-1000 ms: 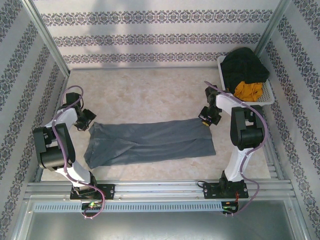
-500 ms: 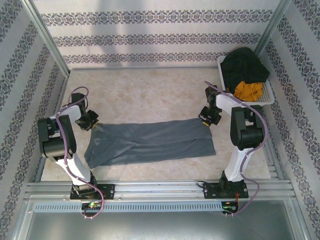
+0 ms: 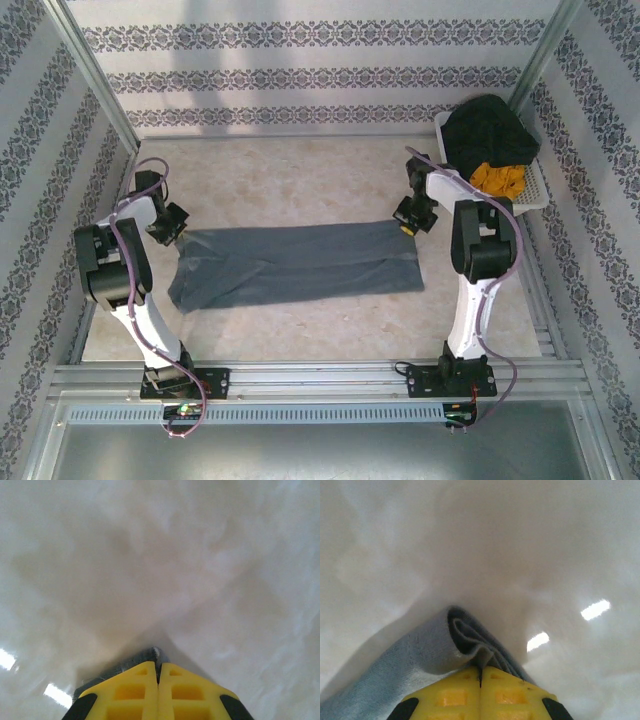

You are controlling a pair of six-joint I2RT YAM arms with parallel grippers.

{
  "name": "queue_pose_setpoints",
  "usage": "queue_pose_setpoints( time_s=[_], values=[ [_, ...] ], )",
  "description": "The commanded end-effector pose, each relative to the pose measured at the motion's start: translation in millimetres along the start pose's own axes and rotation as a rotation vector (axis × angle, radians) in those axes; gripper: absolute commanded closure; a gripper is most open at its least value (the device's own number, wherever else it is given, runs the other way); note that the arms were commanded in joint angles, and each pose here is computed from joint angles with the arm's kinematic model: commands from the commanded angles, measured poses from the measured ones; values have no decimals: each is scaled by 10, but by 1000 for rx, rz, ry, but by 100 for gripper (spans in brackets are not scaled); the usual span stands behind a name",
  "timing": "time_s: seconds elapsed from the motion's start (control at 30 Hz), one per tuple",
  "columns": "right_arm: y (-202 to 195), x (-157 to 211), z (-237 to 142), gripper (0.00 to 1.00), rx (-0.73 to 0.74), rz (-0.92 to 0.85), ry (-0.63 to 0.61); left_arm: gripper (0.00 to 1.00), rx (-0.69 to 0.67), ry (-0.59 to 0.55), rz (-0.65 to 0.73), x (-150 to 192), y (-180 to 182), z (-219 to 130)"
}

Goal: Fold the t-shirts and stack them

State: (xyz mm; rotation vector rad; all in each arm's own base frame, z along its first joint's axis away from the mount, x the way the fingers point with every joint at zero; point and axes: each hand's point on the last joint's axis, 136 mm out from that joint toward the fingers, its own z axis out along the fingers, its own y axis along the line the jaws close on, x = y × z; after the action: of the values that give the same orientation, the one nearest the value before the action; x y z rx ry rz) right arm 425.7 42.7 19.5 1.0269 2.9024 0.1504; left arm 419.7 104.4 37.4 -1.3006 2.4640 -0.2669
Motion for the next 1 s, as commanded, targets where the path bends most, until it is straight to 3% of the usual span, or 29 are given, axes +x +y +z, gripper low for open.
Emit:
queue_pose_setpoints(
  time_s=[0.0,0.1,0.27,0.43,0.6,0.67,0.73,0.87,0.97],
  values=[
    [17,-192,60,100,37,26,3,100,-1,-24,-36,-213,-54,101],
    [105,-283,110,100,27,30,16,99,-8,-5,-45,-242,-71,212],
    [307,-372,37,100,-36,-35,15,76,10,-12,-53,-259,-112,160],
    [513,-421,-367,65,-141,-132,-47,55,4,-109,-23,-254,-92,-337],
    [661,-301,-776,53,-239,-207,-103,51,77,-127,90,118,-311,-690],
    [757,-177,-882,51,-293,-250,-122,49,167,-79,212,394,-570,-681],
    [874,-25,-968,50,-362,-299,-142,49,308,47,315,750,-847,-586],
    [1025,336,-999,49,-474,-382,-118,49,366,218,470,1286,-962,-372],
    [1030,540,-991,49,-505,-397,-83,49,367,256,535,1447,-953,-278]
  ],
)
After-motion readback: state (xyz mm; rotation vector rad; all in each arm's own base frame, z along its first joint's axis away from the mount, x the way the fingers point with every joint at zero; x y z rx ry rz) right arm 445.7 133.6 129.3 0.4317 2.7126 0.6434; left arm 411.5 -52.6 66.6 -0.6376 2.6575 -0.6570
